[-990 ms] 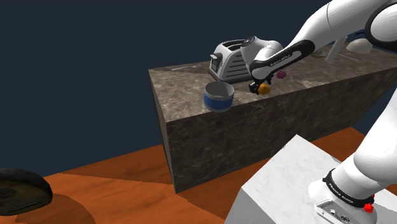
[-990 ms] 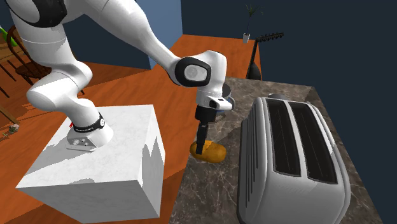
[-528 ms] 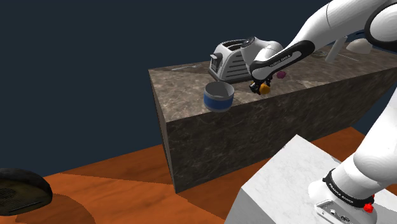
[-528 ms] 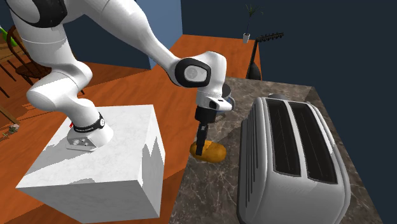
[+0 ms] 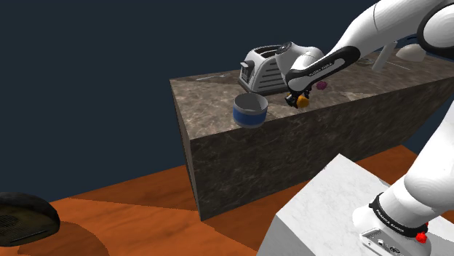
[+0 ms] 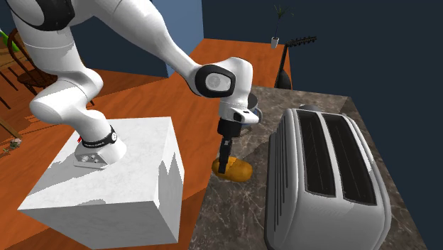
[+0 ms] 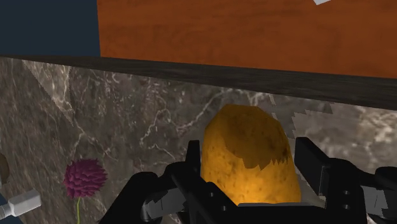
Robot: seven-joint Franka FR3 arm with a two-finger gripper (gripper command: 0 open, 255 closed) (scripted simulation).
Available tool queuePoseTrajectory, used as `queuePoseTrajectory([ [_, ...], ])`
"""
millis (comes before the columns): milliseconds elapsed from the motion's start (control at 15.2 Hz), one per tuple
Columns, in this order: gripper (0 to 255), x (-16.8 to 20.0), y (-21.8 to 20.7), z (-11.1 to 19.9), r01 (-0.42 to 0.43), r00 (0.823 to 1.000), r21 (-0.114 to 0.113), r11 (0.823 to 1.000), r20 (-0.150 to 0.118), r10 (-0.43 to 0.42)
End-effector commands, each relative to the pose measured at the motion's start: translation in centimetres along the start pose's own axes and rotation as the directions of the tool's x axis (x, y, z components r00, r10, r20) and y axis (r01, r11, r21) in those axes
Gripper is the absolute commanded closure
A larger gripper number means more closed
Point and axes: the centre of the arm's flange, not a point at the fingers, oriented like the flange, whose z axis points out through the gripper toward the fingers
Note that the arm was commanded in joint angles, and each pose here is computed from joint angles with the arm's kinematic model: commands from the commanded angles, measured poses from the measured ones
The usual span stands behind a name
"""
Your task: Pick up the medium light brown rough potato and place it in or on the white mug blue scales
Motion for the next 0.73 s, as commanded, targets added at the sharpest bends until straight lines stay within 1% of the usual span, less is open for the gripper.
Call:
queuePoseTrajectory([
  [0, 255, 0.0, -0.1, 0.0, 0.001, 1.000, 0.000, 1.000, 0.000, -0.001],
  [660, 255, -0.4, 2.8, -4.4, 0.001, 1.000, 0.000, 1.000, 0.000, -0.001],
])
